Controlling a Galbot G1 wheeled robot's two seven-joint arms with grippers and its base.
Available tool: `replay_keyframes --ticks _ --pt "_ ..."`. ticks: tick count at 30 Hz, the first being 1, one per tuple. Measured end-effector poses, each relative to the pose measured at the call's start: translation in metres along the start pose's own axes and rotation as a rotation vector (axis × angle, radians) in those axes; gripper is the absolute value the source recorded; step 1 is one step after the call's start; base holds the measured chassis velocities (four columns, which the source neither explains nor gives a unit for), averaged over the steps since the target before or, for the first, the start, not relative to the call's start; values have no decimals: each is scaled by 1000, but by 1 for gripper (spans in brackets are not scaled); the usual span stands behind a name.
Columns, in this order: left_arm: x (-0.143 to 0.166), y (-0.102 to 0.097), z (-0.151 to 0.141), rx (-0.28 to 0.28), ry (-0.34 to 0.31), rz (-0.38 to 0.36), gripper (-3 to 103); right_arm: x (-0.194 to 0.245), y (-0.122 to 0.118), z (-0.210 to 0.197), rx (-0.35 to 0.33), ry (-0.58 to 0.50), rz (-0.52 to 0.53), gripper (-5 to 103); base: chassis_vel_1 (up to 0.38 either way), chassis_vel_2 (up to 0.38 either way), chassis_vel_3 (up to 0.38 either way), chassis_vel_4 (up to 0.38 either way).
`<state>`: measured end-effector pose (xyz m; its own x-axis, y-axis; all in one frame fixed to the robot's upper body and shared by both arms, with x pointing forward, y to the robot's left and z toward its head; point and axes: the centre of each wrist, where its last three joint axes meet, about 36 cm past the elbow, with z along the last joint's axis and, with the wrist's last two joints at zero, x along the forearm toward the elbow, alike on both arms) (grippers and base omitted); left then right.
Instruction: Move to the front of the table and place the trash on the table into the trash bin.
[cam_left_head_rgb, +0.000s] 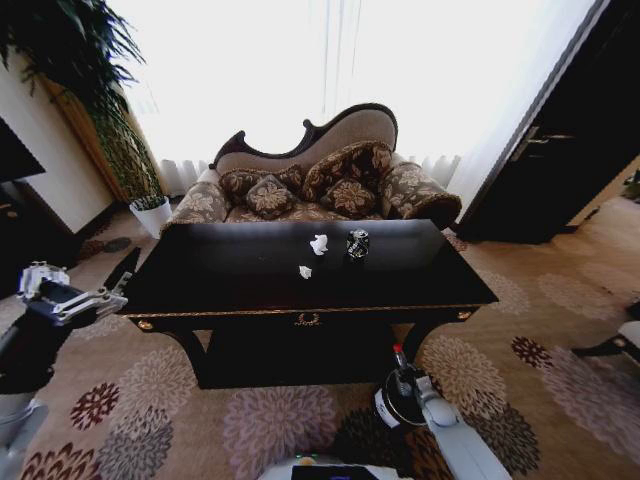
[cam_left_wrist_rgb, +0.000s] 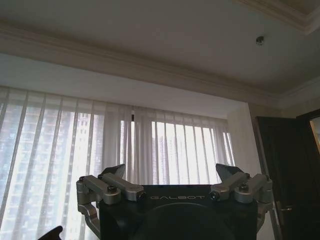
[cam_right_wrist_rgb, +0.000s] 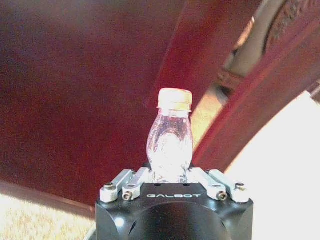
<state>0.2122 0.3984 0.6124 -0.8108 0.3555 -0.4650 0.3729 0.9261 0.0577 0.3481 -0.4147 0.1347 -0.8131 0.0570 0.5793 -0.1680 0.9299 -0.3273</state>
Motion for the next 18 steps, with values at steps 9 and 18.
replay_keyframes --ticks 9,18 --pt "-4 -1 5 18 -14 9 100 10 12 10 -86 12 -19 24 0 0 0 0" --pt "-4 0 4 14 -11 16 100 18 25 8 -108 7 -46 47 0 0 0 0"
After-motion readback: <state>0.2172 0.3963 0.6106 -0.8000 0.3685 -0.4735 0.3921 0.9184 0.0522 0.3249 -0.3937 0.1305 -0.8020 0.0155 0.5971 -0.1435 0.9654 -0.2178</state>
